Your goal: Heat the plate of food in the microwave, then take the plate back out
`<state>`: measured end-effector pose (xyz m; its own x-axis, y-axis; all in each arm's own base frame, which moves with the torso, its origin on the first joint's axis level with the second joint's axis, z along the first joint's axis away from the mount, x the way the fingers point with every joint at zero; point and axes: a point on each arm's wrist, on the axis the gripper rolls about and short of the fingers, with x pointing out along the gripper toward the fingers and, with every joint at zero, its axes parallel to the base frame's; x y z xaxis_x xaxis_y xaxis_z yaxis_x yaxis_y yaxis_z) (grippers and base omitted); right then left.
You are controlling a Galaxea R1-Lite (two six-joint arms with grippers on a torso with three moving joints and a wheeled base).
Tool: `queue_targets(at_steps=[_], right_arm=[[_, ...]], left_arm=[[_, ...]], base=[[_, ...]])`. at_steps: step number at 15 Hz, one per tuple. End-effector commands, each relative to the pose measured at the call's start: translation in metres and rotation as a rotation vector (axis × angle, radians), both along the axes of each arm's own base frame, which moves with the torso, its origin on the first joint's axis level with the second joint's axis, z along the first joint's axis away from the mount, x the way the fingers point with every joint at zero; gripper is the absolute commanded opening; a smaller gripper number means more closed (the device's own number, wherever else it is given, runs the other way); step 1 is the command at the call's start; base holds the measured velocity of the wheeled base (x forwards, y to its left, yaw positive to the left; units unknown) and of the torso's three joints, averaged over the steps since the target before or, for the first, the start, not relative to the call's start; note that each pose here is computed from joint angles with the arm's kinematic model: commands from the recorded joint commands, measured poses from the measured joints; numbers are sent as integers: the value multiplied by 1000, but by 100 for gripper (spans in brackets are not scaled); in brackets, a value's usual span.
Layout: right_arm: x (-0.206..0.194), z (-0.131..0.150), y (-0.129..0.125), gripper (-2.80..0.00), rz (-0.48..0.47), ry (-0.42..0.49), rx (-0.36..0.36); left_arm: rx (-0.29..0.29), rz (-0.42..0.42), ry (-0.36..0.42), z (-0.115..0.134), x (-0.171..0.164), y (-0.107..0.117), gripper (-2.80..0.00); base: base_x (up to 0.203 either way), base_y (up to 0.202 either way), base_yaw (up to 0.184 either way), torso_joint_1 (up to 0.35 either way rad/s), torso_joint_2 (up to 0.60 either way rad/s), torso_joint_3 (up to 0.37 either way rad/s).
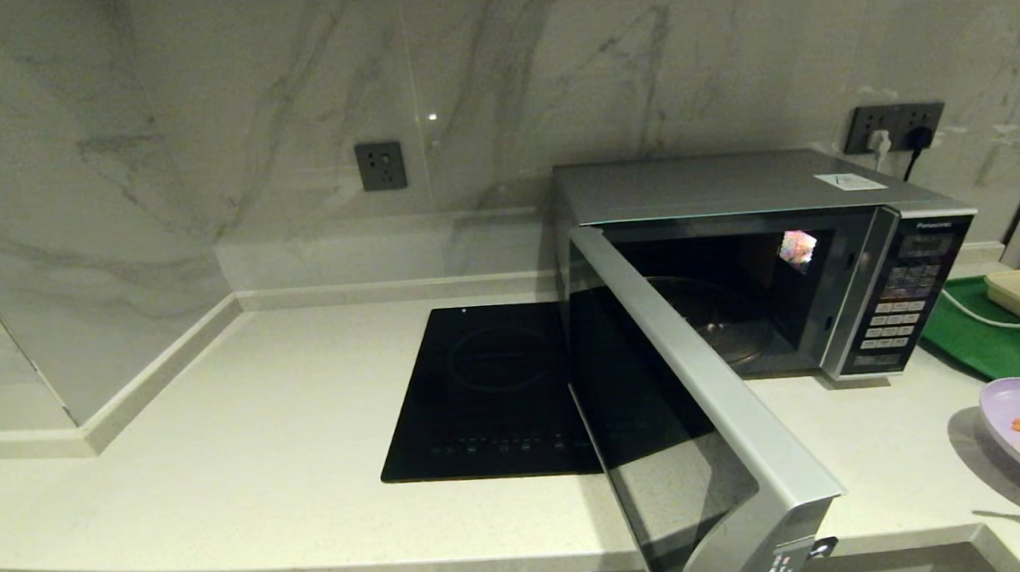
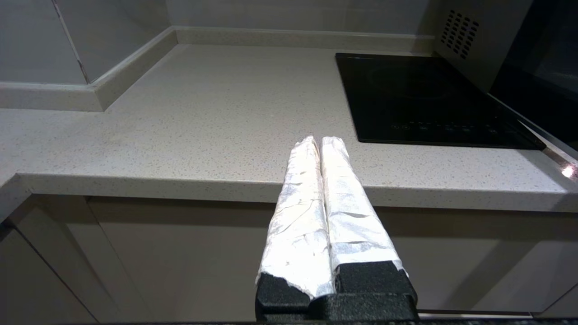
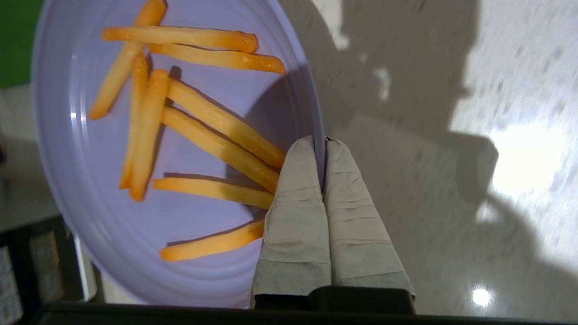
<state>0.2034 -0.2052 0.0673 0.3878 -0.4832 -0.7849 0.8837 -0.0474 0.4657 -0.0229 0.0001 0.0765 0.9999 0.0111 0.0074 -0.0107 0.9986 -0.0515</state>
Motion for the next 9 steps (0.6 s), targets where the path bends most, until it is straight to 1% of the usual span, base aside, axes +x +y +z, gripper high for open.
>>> queue_targets(at_steps=[1, 3, 5, 7, 9], right_arm=[[-5, -24, -15, -280, -38, 35, 22], [-9, -37, -25, -280, -51, 60, 31], [-8, -43, -31, -280, -48, 53, 4], [-8, -43, -32, -280, -40, 56, -3], [-8, -47, -32, -280, -38, 65, 5]], left_arm=[[-1, 1, 0, 0, 0, 0, -280], [-1, 1, 0, 0, 0, 0, -280], [-1, 1, 0, 0, 0, 0, -280], [-1, 1, -2, 0, 0, 0, -280], [-1, 1, 0, 0, 0, 0, -280]], base=[[0, 0, 0, 0, 0, 0], [0, 0, 0, 0, 0, 0], [0, 0, 0, 0, 0, 0], [0, 0, 0, 0, 0, 0], [0, 0, 0, 0, 0, 0]])
